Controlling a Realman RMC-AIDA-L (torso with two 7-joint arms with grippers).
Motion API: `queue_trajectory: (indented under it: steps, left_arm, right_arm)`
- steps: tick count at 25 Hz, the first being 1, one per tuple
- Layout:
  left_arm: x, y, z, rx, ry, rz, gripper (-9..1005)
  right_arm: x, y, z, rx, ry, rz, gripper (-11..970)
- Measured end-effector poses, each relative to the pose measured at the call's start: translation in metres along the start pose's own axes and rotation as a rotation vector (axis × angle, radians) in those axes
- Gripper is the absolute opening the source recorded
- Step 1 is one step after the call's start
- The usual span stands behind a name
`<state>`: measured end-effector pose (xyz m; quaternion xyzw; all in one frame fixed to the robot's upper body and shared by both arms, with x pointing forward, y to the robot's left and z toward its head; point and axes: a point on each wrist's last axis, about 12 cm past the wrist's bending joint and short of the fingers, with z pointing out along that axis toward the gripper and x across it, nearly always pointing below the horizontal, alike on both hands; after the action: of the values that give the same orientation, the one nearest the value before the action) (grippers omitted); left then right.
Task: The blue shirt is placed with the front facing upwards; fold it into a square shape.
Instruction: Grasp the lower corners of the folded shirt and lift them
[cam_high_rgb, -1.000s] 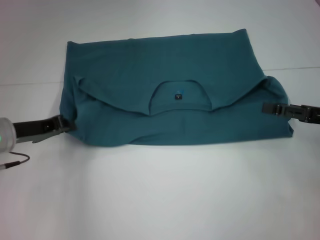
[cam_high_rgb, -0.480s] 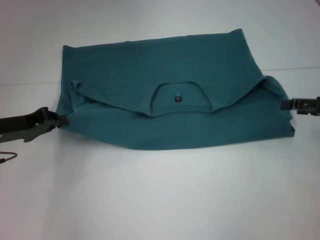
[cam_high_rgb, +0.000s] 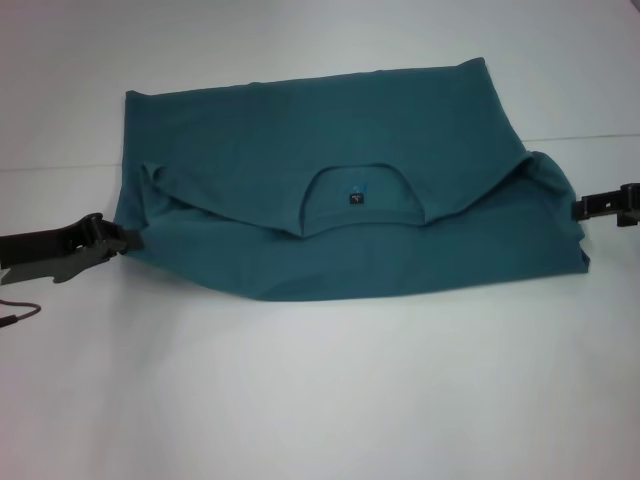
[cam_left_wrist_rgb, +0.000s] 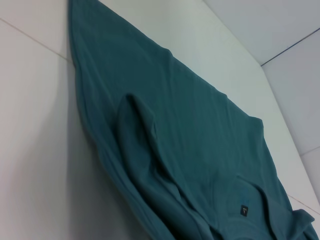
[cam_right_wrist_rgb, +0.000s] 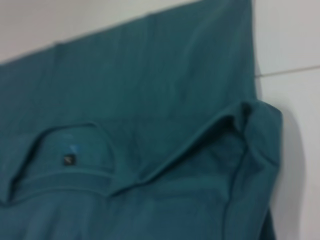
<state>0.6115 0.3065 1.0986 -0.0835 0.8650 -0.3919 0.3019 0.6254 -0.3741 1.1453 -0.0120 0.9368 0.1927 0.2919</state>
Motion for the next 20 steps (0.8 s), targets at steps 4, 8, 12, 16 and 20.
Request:
queue_trajectory:
  steps: [4,8,12,16,20]
  left_arm:
    - [0.0,0.001,-0.001,0.0,-0.006,-0.002,0]
    - [0.0,0.002,-0.001,-0.001,-0.014,-0.004,0]
    - [0.0,0.003,-0.001,-0.006,-0.018,-0.003,0]
    - [-0.001,0.002,-0.001,-0.007,-0.018,0.0,0]
    - [-0.001,0.001,0.0,-0.007,-0.021,0.002,0]
  right_arm:
    - [0.001,0.006,0.012,0.039,-0.001,-0.033,858]
    - [0.008,0.012,0.027,0.059,0.005,-0.07,857]
    - [0.015,0.014,0.038,0.069,0.022,-0.07,858]
    - [0.019,0.014,0.045,0.075,0.027,-0.064,849]
    - [0.02,0.013,0.046,0.084,0.02,-0.06,839]
